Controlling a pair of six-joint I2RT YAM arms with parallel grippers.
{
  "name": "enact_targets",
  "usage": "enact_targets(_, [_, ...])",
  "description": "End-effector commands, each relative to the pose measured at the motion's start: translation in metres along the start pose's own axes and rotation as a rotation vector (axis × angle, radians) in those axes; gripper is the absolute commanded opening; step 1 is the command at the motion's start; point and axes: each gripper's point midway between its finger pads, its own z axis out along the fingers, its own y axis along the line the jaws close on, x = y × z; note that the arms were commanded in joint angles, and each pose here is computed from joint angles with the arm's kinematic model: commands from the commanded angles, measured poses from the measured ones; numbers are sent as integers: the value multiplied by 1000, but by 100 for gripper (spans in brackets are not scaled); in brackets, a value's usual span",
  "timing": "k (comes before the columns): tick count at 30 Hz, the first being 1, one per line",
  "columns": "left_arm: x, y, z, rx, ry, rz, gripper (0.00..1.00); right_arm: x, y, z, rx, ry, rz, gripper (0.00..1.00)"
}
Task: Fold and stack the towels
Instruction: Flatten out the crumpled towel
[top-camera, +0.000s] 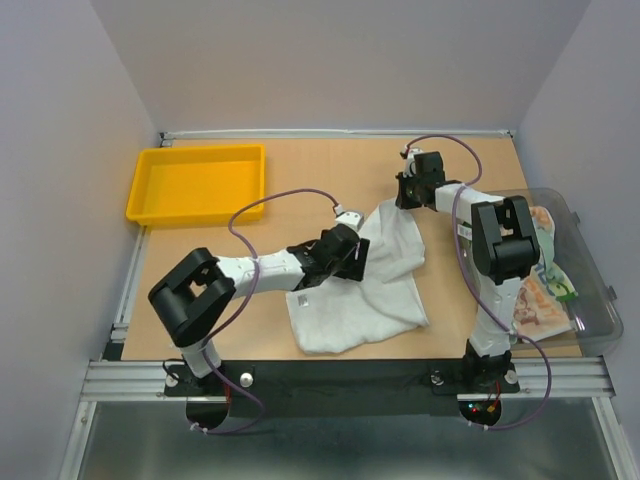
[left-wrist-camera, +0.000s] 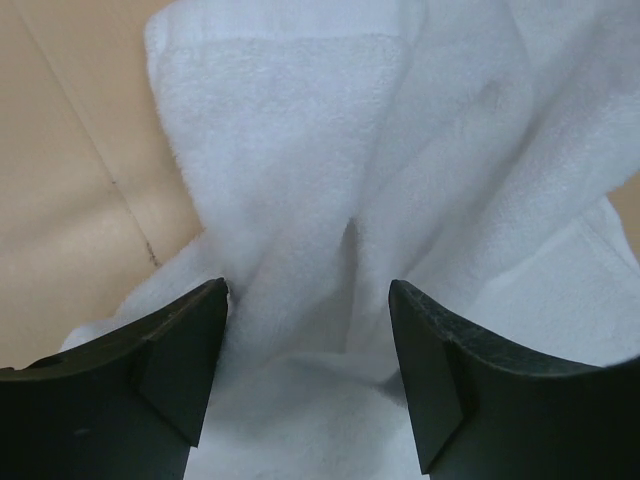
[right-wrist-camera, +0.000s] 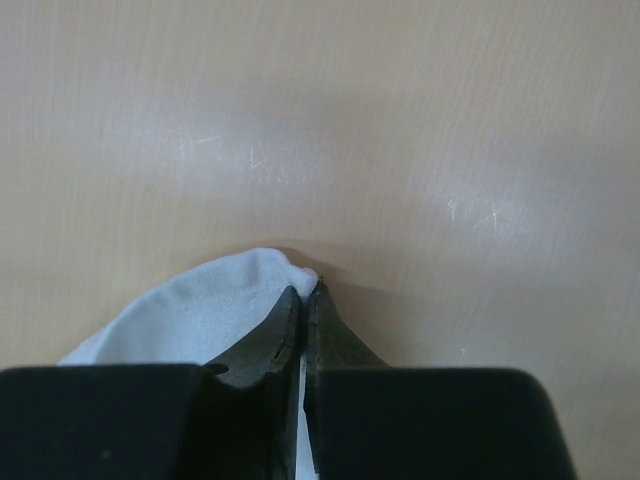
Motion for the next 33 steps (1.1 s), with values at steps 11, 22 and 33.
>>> enact_targets(11, [-131, -6, -14, 204, -96, 13, 76, 9, 10, -17, -30, 27, 8, 1])
enact_targets(22, [-98, 12, 39, 106, 61, 25, 76, 17, 15, -18, -56, 39, 14, 1])
enact_targets(33, [-77, 12, 62, 107, 89, -13, 71, 20, 18, -17, -70, 43, 24, 1])
